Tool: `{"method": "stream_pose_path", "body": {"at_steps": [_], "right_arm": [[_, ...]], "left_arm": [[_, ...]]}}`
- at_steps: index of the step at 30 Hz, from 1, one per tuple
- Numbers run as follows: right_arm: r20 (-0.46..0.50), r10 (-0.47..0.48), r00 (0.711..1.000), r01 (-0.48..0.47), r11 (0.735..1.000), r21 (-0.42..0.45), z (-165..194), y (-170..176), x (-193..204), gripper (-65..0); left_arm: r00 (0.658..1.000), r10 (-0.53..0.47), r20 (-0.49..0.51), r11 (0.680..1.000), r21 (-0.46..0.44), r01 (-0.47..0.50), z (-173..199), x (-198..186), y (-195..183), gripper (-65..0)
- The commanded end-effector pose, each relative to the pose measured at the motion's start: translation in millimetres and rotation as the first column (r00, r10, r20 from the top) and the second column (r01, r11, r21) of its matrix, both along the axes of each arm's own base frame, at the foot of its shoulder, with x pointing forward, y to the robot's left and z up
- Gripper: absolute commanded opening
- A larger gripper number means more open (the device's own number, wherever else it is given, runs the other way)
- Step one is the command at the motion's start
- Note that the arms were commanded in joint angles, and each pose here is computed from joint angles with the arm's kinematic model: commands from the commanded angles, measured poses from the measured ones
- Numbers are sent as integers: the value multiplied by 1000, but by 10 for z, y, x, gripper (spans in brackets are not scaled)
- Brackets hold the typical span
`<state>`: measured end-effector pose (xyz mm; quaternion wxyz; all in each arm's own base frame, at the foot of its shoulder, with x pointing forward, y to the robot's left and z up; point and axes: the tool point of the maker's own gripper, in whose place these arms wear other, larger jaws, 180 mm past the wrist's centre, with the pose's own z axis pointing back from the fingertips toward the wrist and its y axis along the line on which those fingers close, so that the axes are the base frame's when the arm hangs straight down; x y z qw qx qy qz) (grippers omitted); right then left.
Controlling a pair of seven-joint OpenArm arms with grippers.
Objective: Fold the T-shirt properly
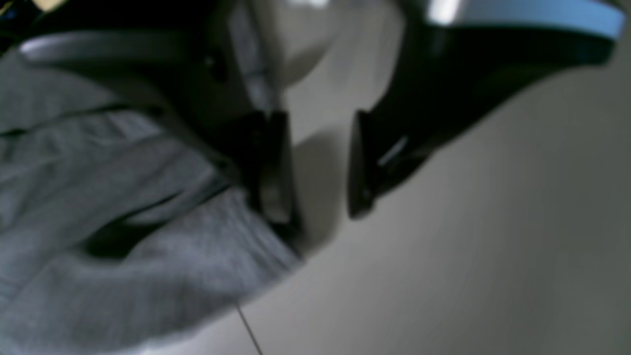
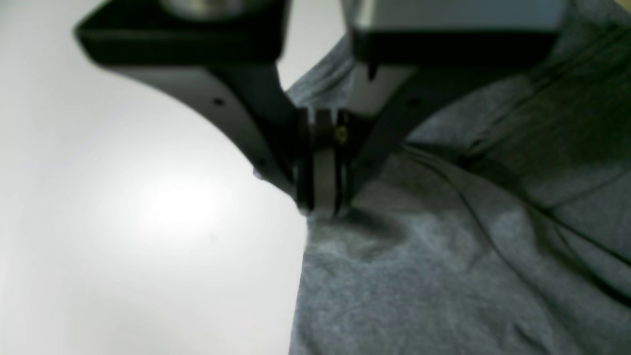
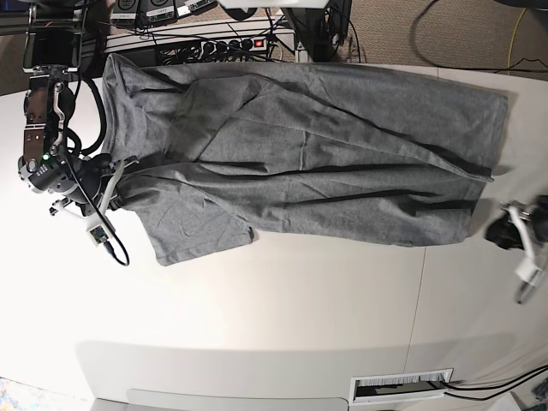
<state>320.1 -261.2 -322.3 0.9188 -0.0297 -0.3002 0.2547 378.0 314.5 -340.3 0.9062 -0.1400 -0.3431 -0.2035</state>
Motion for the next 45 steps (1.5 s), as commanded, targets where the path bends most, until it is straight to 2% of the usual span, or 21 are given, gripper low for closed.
{"method": "stream_pose_path", "body": {"at_steps": [1, 3, 6, 14, 19, 23, 28, 33, 40, 45], "right_arm": [[52, 3, 999, -2, 1000, -11, 166, -50, 97, -650], [49, 3, 999, -2, 1000, -12, 162, -52, 92, -650], [48, 3, 999, -2, 1000, -13, 161, -52, 91, -650], [46, 2, 999, -1, 1000, -14, 159, -54, 88, -650], [46, 2, 999, -1, 1000, -13, 159, -54, 89, -650], [48, 2, 999, -2, 1000, -13, 162, -52, 91, -650], [47, 2, 999, -2, 1000, -13, 160, -53, 90, -650], [50, 3, 999, -2, 1000, -12, 164, -50, 94, -650], [50, 2, 999, -2, 1000, -12, 164, -51, 94, -650], [49, 2, 999, -2, 1000, -12, 163, -51, 93, -650]], "left_arm": [[996, 14, 92, 1000, 18, -16, 235, 172, 112, -415], [991, -13, 131, 999, 47, 7, 133, 241, 23, -415], [980, -6, 201, 996, 86, -12, 64, 372, -36, -415], [977, -18, 211, 997, 75, 2, -12, 425, -216, -415], [990, -18, 143, 994, 110, 3, -112, 346, -161, -415], [995, 0, 101, 996, 91, -9, -153, 303, -165, -415], [997, 49, 64, 992, 111, -56, -206, 281, -82, -415], [997, 52, 60, 998, 24, -53, -164, 284, -209, -416], [997, 55, 60, 998, 2, -55, -160, 292, -253, -416], [999, 39, 33, 999, -24, -39, -264, 265, -426, -418]]}}
